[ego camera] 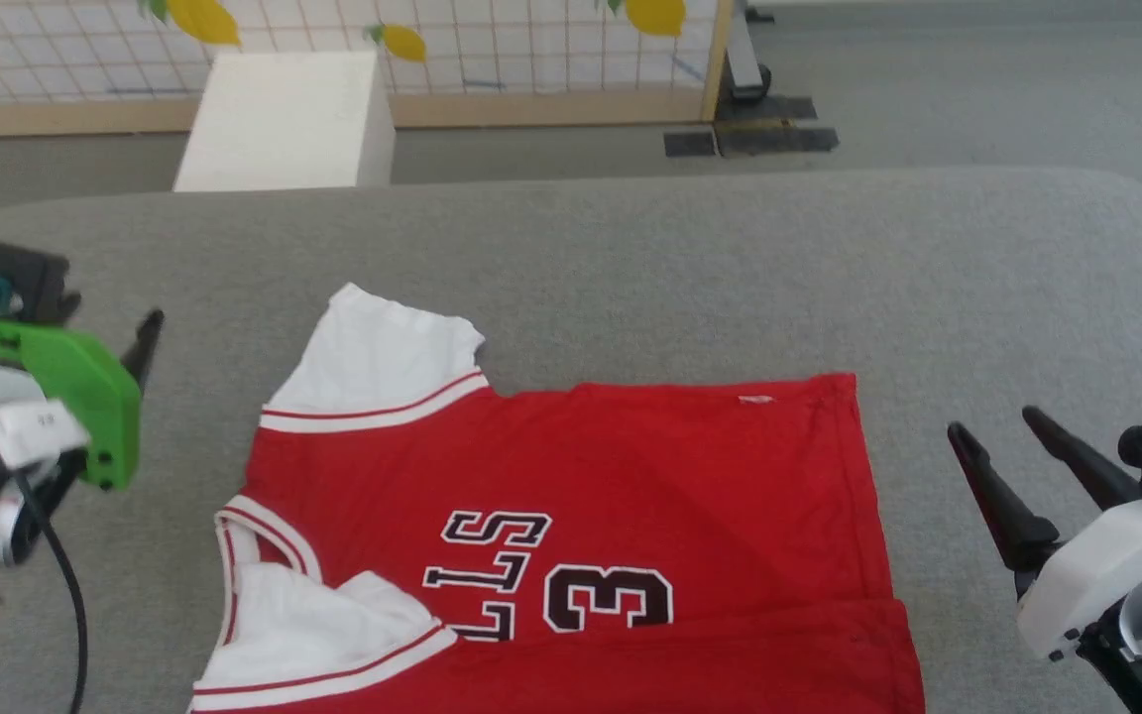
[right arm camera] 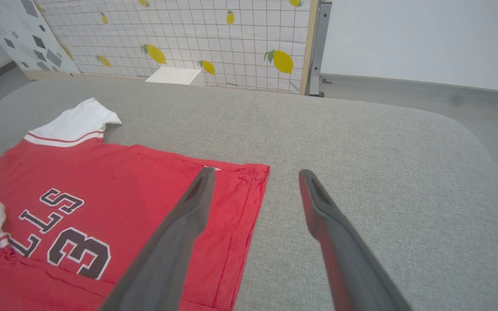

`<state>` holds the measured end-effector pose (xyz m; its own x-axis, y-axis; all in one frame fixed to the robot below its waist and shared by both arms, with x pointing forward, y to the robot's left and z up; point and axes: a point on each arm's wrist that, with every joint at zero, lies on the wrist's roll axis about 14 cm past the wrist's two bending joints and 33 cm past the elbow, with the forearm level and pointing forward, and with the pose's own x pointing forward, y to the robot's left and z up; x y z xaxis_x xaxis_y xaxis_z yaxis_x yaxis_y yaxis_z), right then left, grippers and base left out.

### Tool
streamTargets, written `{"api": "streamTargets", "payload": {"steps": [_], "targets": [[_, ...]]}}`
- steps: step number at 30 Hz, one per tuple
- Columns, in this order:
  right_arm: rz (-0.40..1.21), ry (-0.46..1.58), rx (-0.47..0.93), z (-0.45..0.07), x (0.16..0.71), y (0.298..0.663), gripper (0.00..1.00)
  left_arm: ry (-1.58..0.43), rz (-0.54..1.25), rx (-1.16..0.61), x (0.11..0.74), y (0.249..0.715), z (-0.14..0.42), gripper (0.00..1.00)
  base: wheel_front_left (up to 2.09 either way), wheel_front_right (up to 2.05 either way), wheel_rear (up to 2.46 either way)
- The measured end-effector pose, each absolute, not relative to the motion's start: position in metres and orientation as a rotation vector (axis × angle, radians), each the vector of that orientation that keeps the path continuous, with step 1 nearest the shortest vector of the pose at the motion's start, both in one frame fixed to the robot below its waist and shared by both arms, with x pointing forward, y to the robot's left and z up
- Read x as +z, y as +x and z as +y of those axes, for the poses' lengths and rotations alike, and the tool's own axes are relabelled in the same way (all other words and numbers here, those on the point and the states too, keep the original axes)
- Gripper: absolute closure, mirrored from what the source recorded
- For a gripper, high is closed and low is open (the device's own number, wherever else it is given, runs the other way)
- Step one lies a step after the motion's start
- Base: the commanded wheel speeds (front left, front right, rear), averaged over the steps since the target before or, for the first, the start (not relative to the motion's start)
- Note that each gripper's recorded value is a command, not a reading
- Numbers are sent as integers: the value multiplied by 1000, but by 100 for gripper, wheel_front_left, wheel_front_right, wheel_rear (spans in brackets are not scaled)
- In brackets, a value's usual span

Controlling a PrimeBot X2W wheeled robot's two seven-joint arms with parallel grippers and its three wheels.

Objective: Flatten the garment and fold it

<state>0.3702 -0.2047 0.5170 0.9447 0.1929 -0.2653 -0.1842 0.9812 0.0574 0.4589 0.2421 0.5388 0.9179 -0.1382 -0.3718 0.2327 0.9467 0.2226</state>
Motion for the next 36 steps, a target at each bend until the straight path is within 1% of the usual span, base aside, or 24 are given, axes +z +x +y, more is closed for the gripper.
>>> {"api": "streamTargets", "payload": {"steps": [3, 7, 9, 12, 17, 23, 29, 34, 35, 36], "targets": [[183, 59, 121, -213, 526, 376, 0, 278, 344, -184, 541, 492, 238, 0, 0, 0, 0], [86, 84, 45, -220, 530, 381, 0, 301, 373, -204, 529, 525, 226, 0, 0, 0, 0], [28, 89, 1, -224, 534, 383, 0, 299, 416, -222, 516, 540, 218, 0, 0, 0, 0], [-7, 82, -38, -228, 530, 384, 0, 305, 501, -253, 493, 555, 206, 0, 0, 0, 0], [18, 73, -54, -226, 513, 387, 0, 286, 704, -297, 452, 569, 188, 0, 0, 0, 0], [51, 60, -66, -229, 496, 396, 0, 244, 960, -358, 410, 568, 167, 0, 0, 0, 0], [98, 52, -82, -233, 477, 401, 0, 302, 1110, -375, 382, 569, 164, 0, 0, 0, 0], [132, 48, -82, -233, 465, 404, 0, 321, 1166, -374, 370, 573, 164, 0, 0, 0, 0], [139, 46, -81, -233, 463, 404, 0, 322, 1175, -374, 368, 573, 164, 80, 0, 0, 0], [148, 45, -80, -233, 461, 404, 0, 327, 1181, -377, 367, 573, 164, 100, 0, 0, 0]]}}
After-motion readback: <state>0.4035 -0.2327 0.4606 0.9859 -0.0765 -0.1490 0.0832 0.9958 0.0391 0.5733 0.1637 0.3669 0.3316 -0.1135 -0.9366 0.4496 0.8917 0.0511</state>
